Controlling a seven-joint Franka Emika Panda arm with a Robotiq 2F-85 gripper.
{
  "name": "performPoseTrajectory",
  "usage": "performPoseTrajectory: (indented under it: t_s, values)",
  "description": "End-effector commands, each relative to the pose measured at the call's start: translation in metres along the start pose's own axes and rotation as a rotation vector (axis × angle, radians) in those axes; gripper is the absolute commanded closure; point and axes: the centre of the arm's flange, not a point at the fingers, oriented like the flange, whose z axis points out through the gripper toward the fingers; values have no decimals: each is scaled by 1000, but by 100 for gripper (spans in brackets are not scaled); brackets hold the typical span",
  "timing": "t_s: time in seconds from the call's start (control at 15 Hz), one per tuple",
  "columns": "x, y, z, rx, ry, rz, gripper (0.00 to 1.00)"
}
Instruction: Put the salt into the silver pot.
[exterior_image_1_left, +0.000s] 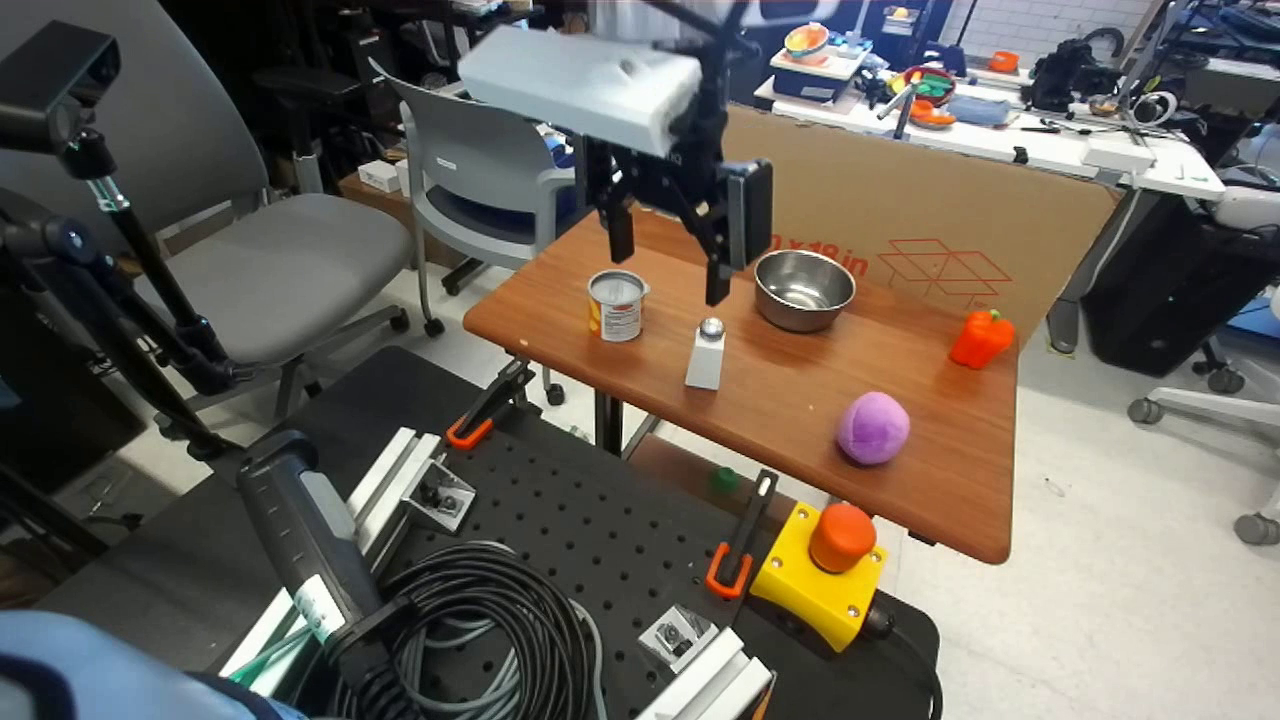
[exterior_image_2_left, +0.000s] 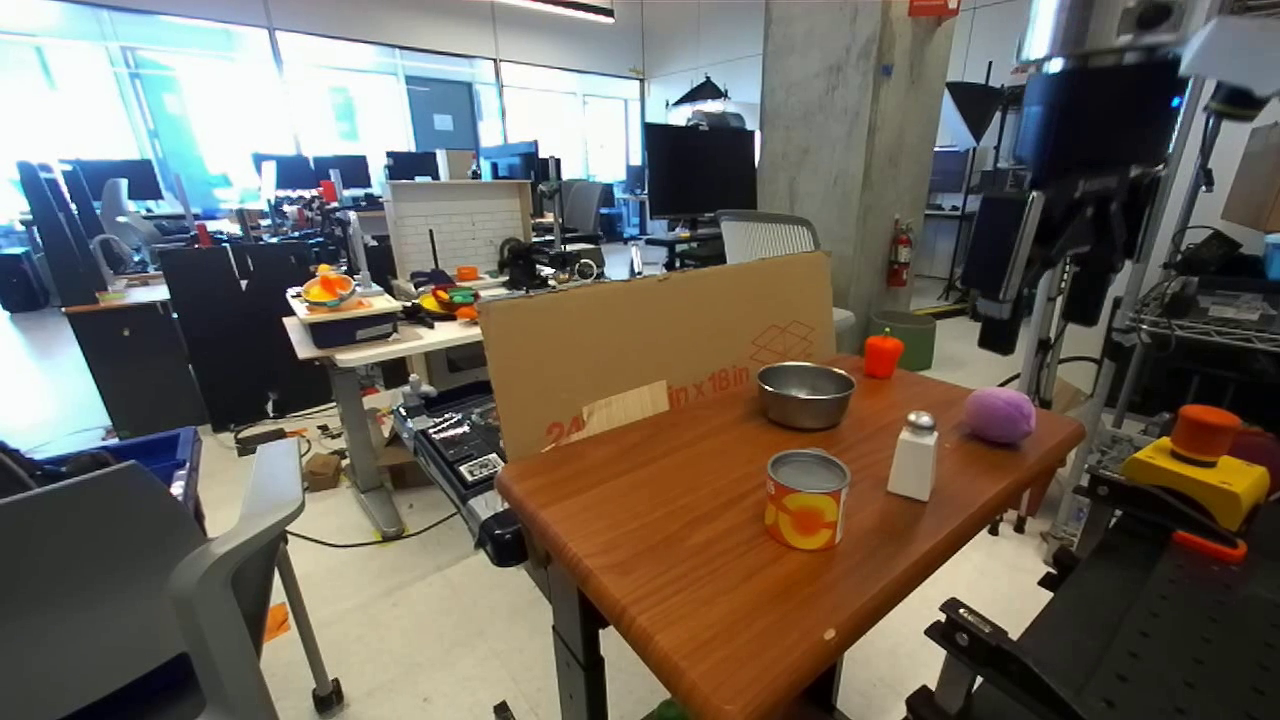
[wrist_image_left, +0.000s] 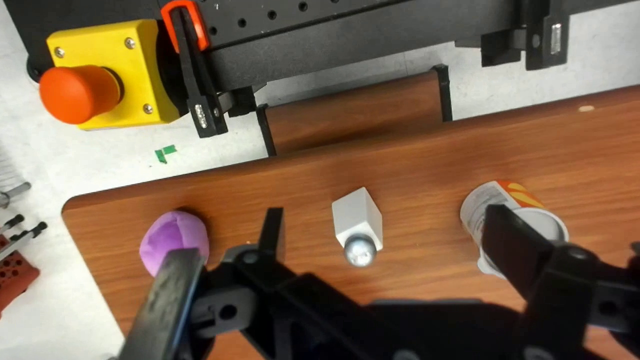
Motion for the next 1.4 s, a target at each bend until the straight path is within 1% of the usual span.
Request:
performPoseTrajectory:
  t_s: [0.0,0.27,0.47,0.6,0.87,1.0,1.13,1.33]
  values:
    - [29,13,50,59,-95,-137,0]
    - [37,25,89,12,-170,-271,0]
    - [44,18,107,-1,-179,-354,0]
    - [47,6,112,-4,-159,-396,0]
    - [49,-18,115,-27,-39,-496,0]
    - [54,-25,118,-29,3,-543,0]
    - [63,-26,123,-26,6,-569,0]
    - [73,-18,137,-28,-28,-581,0]
